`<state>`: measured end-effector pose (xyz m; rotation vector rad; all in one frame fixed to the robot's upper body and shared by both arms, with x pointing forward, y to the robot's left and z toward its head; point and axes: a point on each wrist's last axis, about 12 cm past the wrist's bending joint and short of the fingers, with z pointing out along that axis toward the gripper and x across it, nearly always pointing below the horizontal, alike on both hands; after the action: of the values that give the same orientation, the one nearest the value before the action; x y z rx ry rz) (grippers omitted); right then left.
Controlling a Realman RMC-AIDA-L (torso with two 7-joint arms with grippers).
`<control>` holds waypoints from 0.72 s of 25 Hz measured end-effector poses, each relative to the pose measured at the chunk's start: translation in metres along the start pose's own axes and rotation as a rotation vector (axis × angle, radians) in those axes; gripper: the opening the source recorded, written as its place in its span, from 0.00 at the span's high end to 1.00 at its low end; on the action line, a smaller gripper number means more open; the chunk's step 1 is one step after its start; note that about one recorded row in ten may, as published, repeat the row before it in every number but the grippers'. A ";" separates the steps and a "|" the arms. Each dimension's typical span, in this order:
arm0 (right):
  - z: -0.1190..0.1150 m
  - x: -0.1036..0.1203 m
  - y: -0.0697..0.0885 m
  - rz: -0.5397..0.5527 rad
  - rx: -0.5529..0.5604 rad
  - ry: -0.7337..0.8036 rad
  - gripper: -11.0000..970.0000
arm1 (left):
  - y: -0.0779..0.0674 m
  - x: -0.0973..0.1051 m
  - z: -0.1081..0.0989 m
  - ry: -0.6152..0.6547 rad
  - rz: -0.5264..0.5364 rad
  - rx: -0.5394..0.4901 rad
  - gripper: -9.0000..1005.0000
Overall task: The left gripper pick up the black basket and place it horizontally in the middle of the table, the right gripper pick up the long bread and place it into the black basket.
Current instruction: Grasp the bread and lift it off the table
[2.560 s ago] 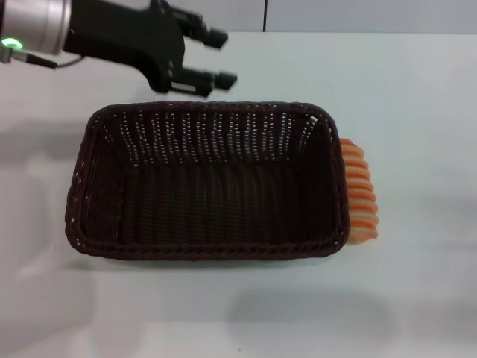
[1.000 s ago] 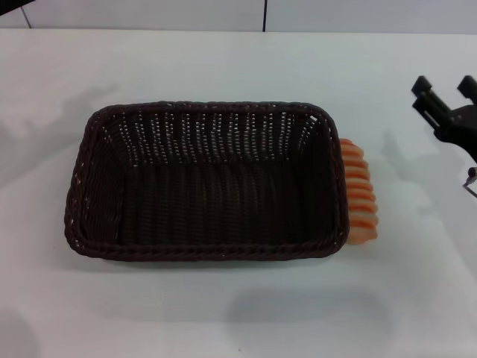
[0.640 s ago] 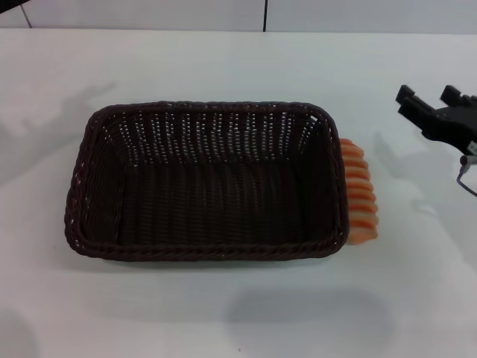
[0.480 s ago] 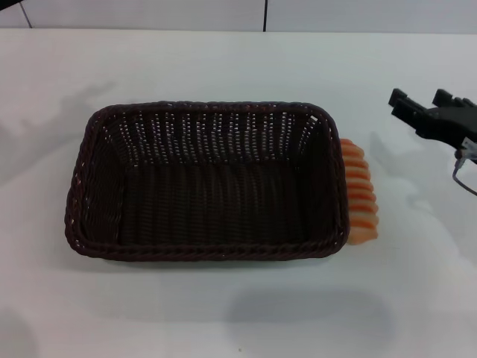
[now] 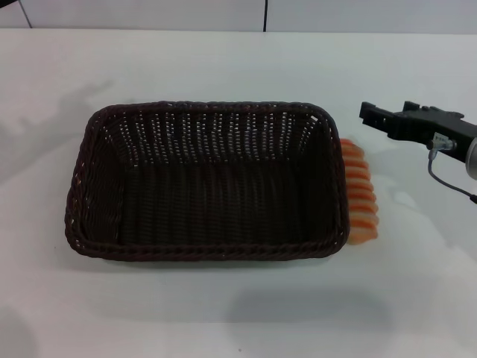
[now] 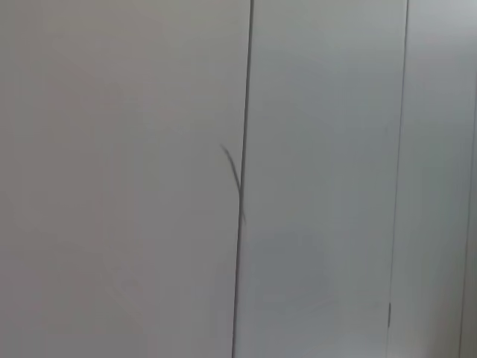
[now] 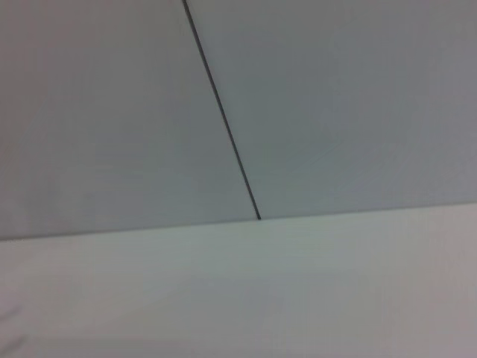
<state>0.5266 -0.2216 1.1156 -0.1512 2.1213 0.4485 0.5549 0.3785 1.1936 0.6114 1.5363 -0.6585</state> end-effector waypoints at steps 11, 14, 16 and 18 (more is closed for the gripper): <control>0.004 -0.002 -0.004 0.023 0.005 0.066 0.20 | 0.000 0.002 0.000 -0.002 0.005 -0.003 0.40; 0.009 -0.002 -0.005 0.019 0.001 0.092 0.20 | 0.000 0.002 0.000 -0.004 0.004 -0.002 0.40; 0.012 -0.001 -0.005 0.016 -0.001 0.112 0.20 | 0.000 0.002 0.001 -0.004 0.004 -0.002 0.40; 0.015 -0.001 -0.006 0.015 -0.003 0.127 0.21 | 0.000 0.002 0.001 -0.004 0.005 -0.001 0.40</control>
<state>0.5402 -0.2213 1.1072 -0.1693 2.2472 0.4613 0.5555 0.3781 1.1918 0.6120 1.5308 -0.6548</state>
